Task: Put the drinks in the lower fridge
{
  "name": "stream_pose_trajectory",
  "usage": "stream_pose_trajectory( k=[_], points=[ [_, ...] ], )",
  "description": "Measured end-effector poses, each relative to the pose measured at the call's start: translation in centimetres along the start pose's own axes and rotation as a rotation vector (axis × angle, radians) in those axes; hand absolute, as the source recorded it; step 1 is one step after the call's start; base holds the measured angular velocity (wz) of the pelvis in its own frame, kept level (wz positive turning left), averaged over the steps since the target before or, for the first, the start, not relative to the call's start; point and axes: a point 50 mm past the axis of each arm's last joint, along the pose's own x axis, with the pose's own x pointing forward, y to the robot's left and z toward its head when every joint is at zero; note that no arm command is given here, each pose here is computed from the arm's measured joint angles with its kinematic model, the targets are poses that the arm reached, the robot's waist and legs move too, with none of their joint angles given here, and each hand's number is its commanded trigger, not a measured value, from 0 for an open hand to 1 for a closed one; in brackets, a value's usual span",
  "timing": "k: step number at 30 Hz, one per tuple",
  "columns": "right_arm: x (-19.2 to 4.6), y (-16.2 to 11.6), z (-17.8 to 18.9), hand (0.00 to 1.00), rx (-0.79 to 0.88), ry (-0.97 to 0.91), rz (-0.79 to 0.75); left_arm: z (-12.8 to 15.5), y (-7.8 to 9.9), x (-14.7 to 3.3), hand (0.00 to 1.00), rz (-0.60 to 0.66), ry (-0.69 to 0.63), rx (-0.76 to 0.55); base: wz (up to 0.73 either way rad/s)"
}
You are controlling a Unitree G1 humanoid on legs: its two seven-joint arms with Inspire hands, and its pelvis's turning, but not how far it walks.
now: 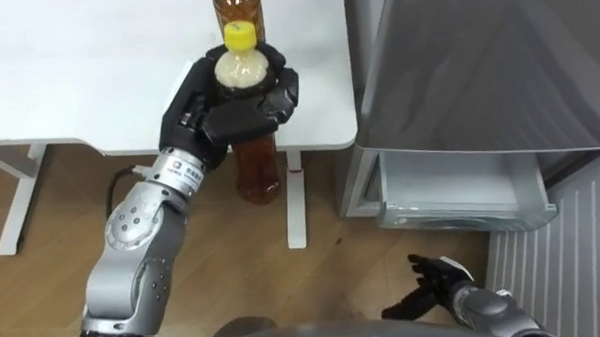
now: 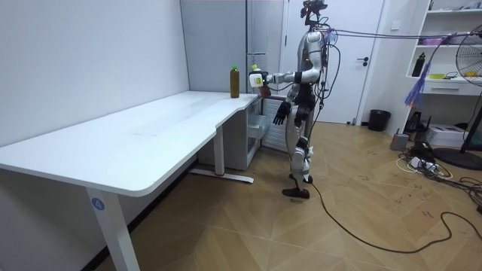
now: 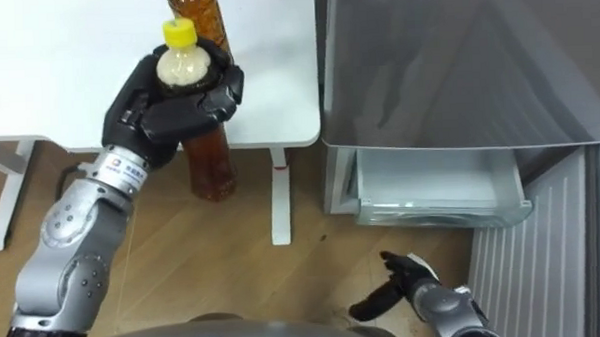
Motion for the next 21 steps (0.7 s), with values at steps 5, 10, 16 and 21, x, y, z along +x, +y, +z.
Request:
stream_pose_trajectory(
  k=[5, 10, 16, 21],
  points=[
    [-0.1, 0.6, 2.7, 0.0, -0.079, -0.108, 0.074, -1.0, -0.2, 0.0, 1.0, -0.005, 0.044, 0.009, 0.1],
    [-1.3, 1.3, 5.8, 0.0, -0.139, -0.273, 0.136, -0.9, -0.4, 0.0, 1.0, -0.016, 0.025, 0.003, 0.01],
    [-2.3, 2.0, 8.2, 0.0, -0.187, -0.379, 0.223, -1.1, -1.2, 0.1, 1.0, -0.064, 0.028, 0.002, 0.0],
    [-2.9, 2.6, 9.5, 0.0, -0.239, -0.433, 0.291, -1.5, -1.8, 0.1, 1.0, -0.095, 0.049, 0.007, 0.0]
  ],
)
